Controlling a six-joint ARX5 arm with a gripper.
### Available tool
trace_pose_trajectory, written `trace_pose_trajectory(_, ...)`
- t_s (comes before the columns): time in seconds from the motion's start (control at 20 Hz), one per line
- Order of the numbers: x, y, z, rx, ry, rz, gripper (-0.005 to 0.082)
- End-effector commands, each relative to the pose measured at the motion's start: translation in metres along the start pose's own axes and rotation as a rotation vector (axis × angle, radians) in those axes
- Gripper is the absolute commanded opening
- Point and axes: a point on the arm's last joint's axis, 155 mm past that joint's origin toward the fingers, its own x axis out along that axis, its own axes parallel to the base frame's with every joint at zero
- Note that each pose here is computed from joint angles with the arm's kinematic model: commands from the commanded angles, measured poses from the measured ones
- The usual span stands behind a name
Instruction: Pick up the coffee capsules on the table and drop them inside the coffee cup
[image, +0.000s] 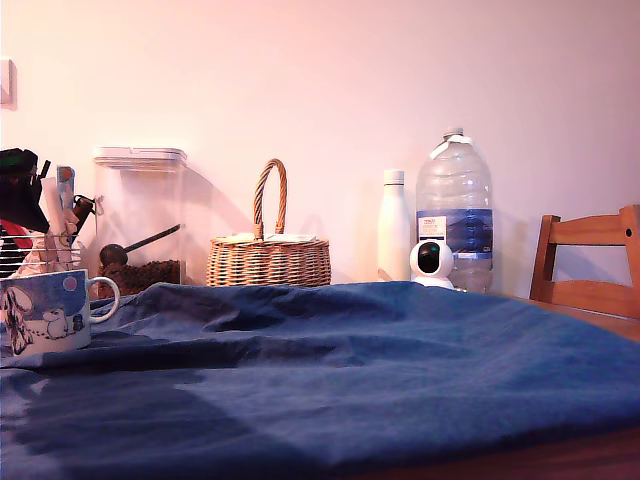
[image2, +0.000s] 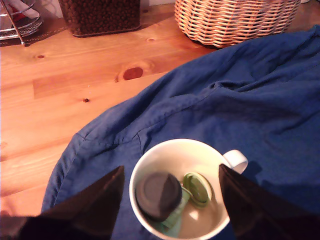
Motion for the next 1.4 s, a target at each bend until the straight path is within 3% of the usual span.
trace_pose_trajectory(0.0, 0.004, 0.002, -0.002, -0.006, 0.006, 0.0, 0.0506)
trace_pose_trajectory(0.1, 0.003, -0.001, -0.001, 0.0, 0.001, -0.015, 0.0401)
trace_pose_trajectory(0.3, -0.002, -0.02, 0.007, 0.009, -0.022, -0.105, 0.0002)
trace_pose_trajectory(0.35, -0.004, -0.023, 0.01, 0.014, -0.03, -0.111, -0.0021)
trace_pose_trajectory(0.95, -0.055, -0.048, 0.043, 0.066, -0.125, -0.073, -0.0021)
trace_pose_trajectory(1.35, -0.07, -0.057, 0.017, 0.055, -0.145, -0.061, -0.0021)
